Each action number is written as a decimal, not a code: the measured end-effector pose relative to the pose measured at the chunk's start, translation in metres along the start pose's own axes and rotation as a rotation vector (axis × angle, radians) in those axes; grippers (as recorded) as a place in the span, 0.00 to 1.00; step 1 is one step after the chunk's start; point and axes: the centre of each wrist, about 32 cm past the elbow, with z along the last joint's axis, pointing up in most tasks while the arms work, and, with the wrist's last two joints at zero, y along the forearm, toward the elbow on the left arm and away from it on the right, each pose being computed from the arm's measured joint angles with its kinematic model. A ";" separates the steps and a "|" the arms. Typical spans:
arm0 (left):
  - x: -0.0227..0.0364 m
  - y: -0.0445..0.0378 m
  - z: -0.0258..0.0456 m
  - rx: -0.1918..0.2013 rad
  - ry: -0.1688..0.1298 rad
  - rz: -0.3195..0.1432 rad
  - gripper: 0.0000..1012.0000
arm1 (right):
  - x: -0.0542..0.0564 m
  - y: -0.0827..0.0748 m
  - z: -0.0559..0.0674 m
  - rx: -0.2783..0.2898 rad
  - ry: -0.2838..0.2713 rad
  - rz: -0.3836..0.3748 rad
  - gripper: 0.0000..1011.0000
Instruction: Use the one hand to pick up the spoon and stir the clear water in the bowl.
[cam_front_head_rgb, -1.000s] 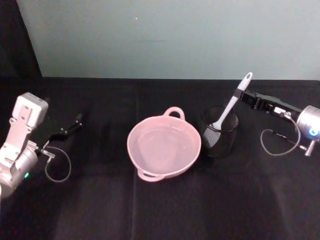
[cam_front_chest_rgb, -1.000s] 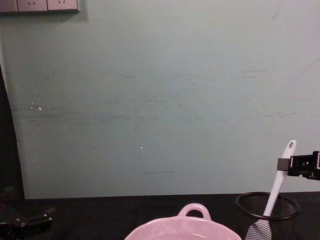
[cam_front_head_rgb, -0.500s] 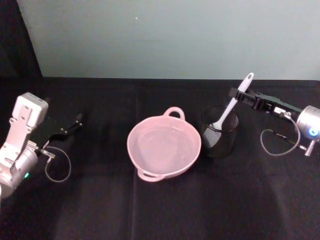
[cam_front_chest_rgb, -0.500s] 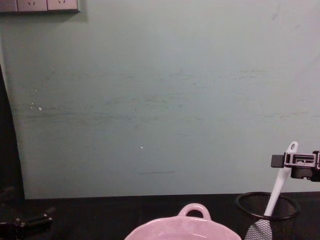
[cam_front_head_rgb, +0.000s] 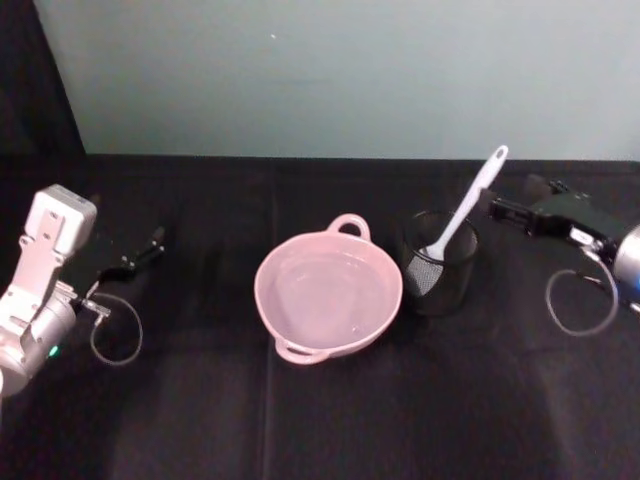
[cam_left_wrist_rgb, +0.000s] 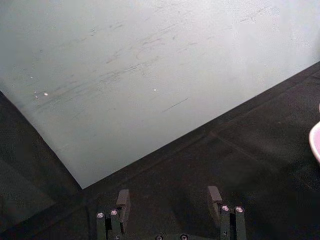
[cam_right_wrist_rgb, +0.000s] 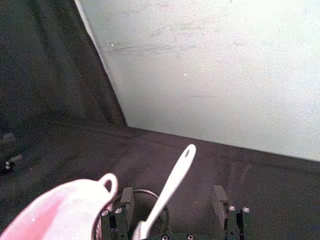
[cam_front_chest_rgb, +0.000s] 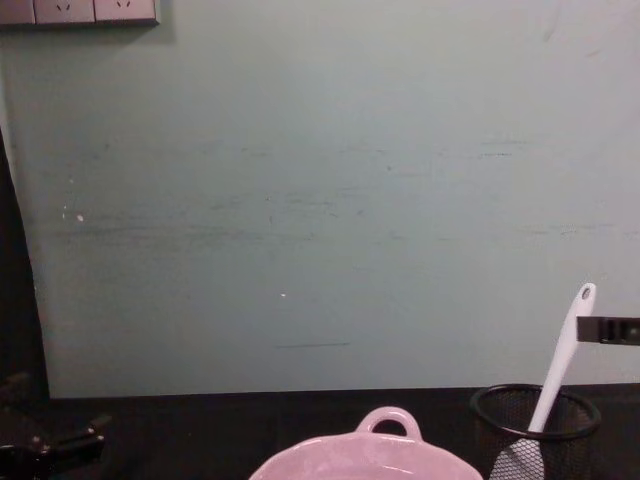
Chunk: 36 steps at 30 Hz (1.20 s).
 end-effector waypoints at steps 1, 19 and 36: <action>0.0000 0.0000 0.0000 0.000 0.000 0.000 1.00 | -0.003 -0.007 0.000 0.006 -0.035 -0.014 0.99; 0.0000 0.0000 0.0000 0.000 0.000 0.000 1.00 | -0.005 -0.062 -0.040 0.169 -0.215 -0.287 0.99; 0.0000 0.0000 0.0000 0.000 0.000 0.000 1.00 | 0.009 -0.057 -0.057 0.186 -0.219 -0.355 0.99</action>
